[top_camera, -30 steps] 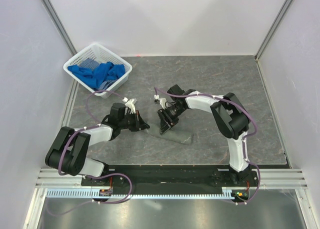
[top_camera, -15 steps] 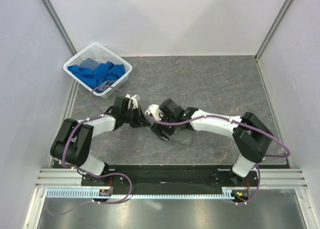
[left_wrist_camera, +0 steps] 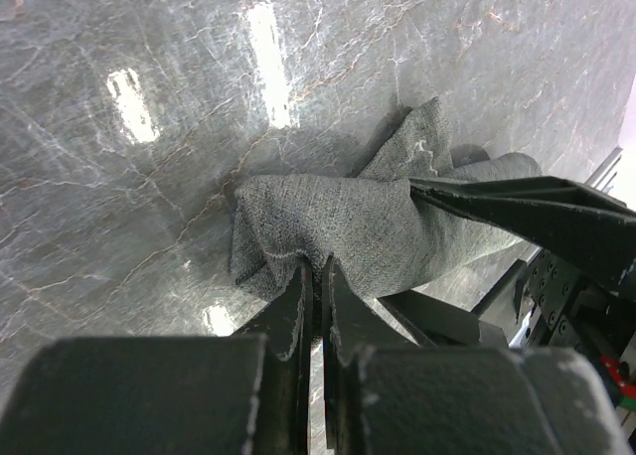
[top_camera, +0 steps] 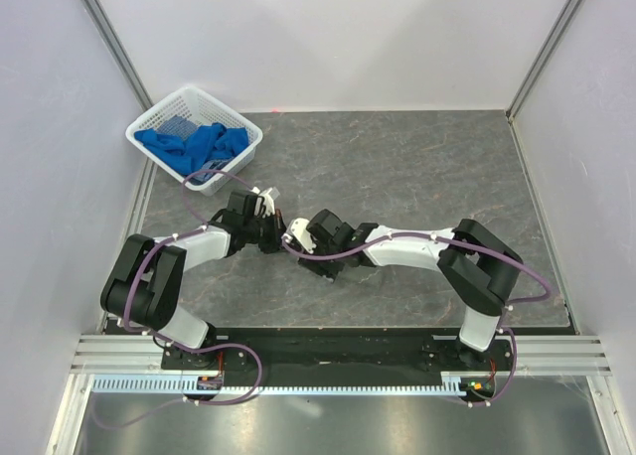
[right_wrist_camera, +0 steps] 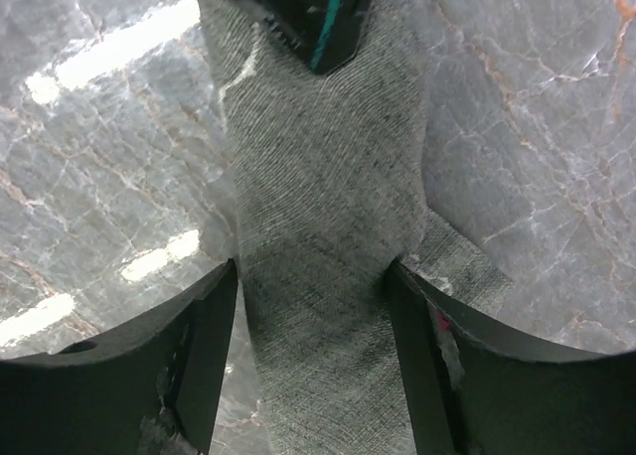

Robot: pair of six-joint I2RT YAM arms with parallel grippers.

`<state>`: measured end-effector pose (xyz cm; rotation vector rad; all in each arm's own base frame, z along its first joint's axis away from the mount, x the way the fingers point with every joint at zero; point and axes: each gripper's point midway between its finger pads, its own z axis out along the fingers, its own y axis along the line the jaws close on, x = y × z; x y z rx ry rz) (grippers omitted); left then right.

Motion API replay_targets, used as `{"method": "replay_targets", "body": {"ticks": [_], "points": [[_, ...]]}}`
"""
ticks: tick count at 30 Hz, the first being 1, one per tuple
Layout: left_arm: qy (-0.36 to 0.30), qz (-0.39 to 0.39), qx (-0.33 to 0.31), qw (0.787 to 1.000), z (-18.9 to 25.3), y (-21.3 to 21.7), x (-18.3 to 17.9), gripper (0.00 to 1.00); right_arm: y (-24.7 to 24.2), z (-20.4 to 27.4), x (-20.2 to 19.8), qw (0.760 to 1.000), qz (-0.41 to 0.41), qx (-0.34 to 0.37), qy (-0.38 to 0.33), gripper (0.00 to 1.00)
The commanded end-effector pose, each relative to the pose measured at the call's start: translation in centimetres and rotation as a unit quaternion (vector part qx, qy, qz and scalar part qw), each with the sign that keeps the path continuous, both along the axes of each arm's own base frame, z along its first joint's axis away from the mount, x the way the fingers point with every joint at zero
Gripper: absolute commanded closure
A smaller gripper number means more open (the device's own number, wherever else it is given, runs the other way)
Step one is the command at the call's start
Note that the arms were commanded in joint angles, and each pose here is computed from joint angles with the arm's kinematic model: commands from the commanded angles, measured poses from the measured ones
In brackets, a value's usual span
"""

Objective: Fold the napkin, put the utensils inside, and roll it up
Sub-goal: Roll the napkin with the utensil

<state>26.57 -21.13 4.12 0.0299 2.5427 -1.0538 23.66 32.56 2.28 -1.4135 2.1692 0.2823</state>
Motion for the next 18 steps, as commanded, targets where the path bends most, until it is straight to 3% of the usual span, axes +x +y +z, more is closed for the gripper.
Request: {"method": "replay_targets", "body": {"ticks": [1,3,5,6,9,10,13,18], "points": [[-0.013,-0.022,-0.017,1.0,1.4,-0.7,0.3,0.98,-0.3,-0.2,1.3,1.0,-0.017,-0.008,0.009,0.32],[-0.021,-0.028,-0.02,0.999,1.7,-0.8,0.4,0.96,-0.3,-0.2,1.4,0.999,-0.016,0.004,0.032,0.36],[-0.037,-0.029,-0.022,0.999,2.4,-0.8,0.6,0.87,-0.2,-0.7,0.7,0.997,-0.005,0.02,0.078,0.41],[-0.046,-0.027,-0.021,0.998,2.8,-0.8,0.8,0.72,0.1,-0.6,0.6,0.995,-0.001,0.027,0.091,0.43],[-0.087,-0.01,-0.008,0.996,4.2,-0.1,1.4,0.47,0.0,-0.9,-0.3,0.988,0.004,0.039,0.148,0.5],[-0.097,0.004,0.005,0.995,4.2,0.4,1.7,0.43,0.1,-0.8,-0.5,0.985,0.006,0.047,0.164,0.51],[-0.133,0.023,0.022,0.991,5.2,1.5,1.7,0.36,0.3,0.1,-1.3,0.969,0.009,0.083,0.232,0.54],[-0.155,0.018,0.023,0.987,5.5,1.9,0.9,0.35,1.2,2.2,-1.3,0.935,0.015,0.14,0.324,0.55]]}}
